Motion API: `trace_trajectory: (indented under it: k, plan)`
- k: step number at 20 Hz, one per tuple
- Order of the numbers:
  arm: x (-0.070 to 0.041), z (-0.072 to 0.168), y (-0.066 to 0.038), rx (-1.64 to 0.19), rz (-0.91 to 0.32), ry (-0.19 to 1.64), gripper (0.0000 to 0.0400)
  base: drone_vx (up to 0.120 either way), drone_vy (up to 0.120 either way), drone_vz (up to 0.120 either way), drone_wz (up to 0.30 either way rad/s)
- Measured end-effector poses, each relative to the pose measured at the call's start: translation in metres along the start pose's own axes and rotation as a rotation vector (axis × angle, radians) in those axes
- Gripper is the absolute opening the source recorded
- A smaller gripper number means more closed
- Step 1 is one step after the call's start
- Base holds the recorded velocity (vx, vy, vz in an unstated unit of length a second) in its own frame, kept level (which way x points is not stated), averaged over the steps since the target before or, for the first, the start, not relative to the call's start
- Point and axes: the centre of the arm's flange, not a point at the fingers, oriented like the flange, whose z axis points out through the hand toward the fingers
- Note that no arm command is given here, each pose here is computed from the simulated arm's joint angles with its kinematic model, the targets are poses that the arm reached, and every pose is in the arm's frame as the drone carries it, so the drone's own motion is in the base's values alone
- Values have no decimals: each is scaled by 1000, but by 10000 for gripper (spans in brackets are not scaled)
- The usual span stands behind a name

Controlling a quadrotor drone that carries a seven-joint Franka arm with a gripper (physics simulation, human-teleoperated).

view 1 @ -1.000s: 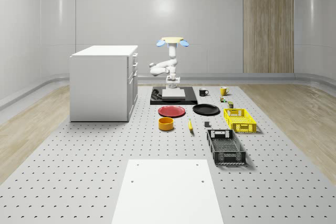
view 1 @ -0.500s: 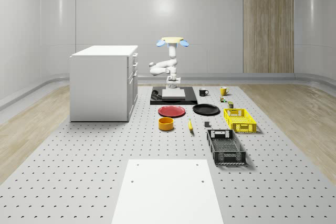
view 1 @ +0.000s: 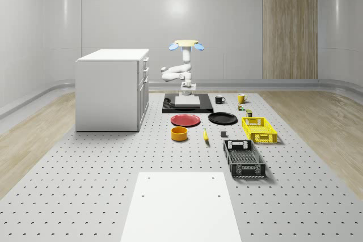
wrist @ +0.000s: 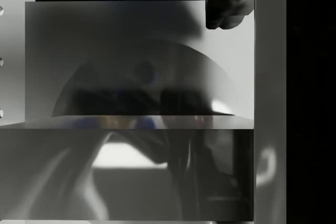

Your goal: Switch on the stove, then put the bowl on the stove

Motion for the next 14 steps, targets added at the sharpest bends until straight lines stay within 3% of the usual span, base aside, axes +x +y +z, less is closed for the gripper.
trace_trajectory:
  k: [14]
  plan:
    - [-28,0,-27,-1,17,0,400,0,0,0,0]
